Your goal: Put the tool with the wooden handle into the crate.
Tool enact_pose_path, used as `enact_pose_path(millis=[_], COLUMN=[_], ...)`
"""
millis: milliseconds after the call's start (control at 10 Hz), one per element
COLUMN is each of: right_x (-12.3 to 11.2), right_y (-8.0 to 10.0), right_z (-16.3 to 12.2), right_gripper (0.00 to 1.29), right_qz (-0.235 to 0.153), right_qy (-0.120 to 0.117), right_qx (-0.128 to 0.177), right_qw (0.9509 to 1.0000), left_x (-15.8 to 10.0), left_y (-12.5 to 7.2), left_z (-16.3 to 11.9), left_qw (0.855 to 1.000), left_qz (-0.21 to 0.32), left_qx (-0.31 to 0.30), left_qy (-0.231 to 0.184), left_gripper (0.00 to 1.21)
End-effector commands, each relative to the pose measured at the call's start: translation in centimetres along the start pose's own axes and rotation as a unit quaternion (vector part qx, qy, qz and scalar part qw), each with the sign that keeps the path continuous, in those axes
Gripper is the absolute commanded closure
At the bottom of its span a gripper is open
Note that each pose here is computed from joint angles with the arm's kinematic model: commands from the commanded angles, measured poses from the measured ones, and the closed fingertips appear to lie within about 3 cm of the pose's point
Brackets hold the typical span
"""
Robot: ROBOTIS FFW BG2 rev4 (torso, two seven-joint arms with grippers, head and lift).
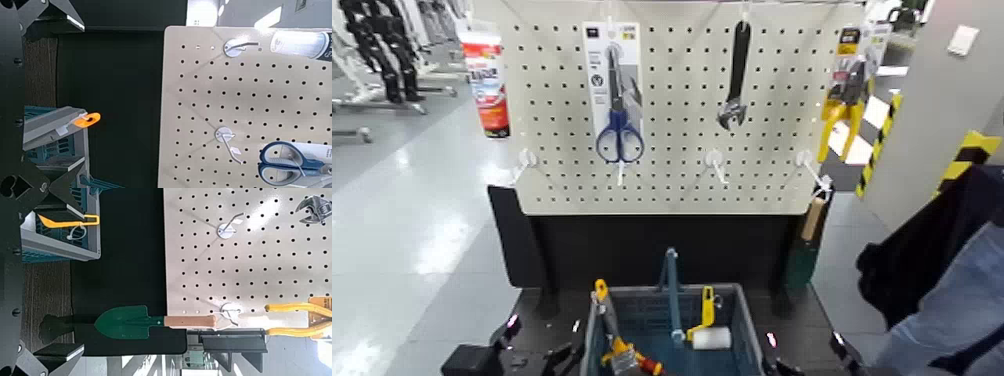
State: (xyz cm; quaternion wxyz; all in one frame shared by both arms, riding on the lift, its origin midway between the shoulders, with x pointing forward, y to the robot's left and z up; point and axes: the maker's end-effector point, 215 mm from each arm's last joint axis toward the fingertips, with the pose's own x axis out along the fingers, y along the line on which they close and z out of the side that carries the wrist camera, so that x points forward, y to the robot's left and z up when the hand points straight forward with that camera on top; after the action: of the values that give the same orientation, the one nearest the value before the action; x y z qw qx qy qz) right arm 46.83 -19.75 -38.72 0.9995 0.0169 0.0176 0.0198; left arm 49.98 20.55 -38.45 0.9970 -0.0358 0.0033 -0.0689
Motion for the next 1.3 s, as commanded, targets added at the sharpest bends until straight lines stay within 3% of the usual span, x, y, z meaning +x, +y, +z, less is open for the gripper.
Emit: enact_pose_path(millis=[100, 300, 600, 1300], right_x=[0.0, 0.0, 0.0, 3.0], right_y=[0.0, 0.0, -1.4, -9.1], right_z=[0.1, 0.1, 1.0, 3.0], right_gripper=[0.14, 0.14, 0.14, 0.14], right_qz=[0.000, 0.000, 0.003, 0.081], right_qy=[-0.002, -0.002, -0.010, 0.019], right_qx=[-0.001, 0.001, 0.001, -0.022], right_qw=[1.0000, 1.0000, 0.9999, 0.9963], left_x=[0.0, 0.0, 0.0, 0.1], left_y=[0.0, 0.1, 0.0, -0.3], left_z=[-0.1, -0.1, -0.4, -0.6], left_qw=[1.000, 1.000, 1.000, 1.000], left_qz=[-0.001, -0.001, -0.004, -0.011], left_qx=[-0.002, -0.003, -0.005, -0.007], left_qy=[0.002, 0.002, 0.006, 0.010], left_gripper=[0.13, 0.13, 0.13, 0.13])
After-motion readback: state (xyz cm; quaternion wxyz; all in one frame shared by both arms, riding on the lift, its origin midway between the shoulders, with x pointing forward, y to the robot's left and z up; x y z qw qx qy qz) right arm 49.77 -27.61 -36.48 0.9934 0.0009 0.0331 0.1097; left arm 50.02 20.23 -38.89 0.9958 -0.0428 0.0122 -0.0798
